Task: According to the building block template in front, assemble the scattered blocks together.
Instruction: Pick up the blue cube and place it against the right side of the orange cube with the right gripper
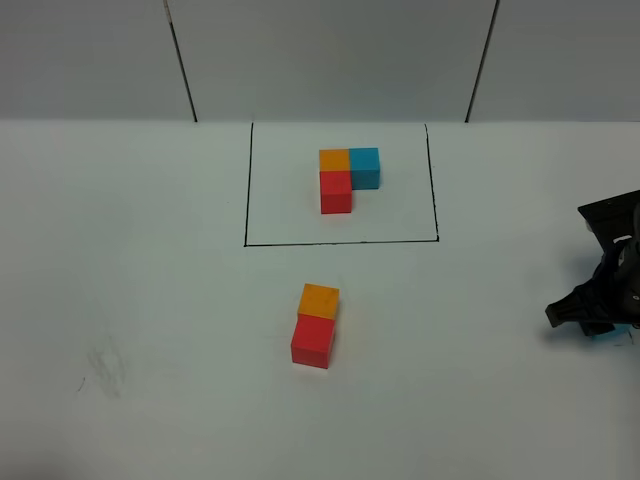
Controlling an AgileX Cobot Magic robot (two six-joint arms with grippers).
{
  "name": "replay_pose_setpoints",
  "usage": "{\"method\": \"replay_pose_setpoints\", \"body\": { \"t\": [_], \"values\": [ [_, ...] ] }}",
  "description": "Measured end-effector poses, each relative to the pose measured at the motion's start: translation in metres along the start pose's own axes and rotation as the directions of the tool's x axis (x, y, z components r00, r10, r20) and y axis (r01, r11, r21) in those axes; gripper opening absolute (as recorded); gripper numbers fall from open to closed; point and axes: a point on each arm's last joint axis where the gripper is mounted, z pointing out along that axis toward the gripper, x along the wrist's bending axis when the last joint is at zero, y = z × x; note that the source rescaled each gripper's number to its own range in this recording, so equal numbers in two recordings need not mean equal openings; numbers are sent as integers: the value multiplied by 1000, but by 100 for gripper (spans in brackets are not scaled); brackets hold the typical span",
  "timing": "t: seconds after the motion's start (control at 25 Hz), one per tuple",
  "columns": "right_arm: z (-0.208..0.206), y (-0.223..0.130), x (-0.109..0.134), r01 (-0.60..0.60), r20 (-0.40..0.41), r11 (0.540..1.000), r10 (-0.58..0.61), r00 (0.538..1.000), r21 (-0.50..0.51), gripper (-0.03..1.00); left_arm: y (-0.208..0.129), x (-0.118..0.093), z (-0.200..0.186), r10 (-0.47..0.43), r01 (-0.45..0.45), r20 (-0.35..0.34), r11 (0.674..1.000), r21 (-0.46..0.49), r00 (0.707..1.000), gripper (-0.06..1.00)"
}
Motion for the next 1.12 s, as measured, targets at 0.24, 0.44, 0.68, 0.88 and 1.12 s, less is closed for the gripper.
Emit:
{"method": "replay_pose_setpoints", "body": {
  "t": [0.24,0.44,0.68,0.88,1.12],
  "values": [
    [-40,10,13,56,-59,991,-64,996,-120,56,0,0,0,0,0,0,1000,0,1000,0],
    [-83,24,25,147,-59,970,-161,985,-193,56,0,0,0,0,0,0,1000,0,1000,0],
    [-125,37,47,355,-35,907,-372,927,-228,56,0,0,0,0,0,0,1000,0,1000,0],
    [-141,39,77,623,-2,746,-641,767,-234,56,0,0,0,0,0,0,1000,0,1000,0],
    [-150,30,120,881,67,399,-902,427,-254,56,0,0,0,0,0,0,1000,0,1000,0]
  ]
}}
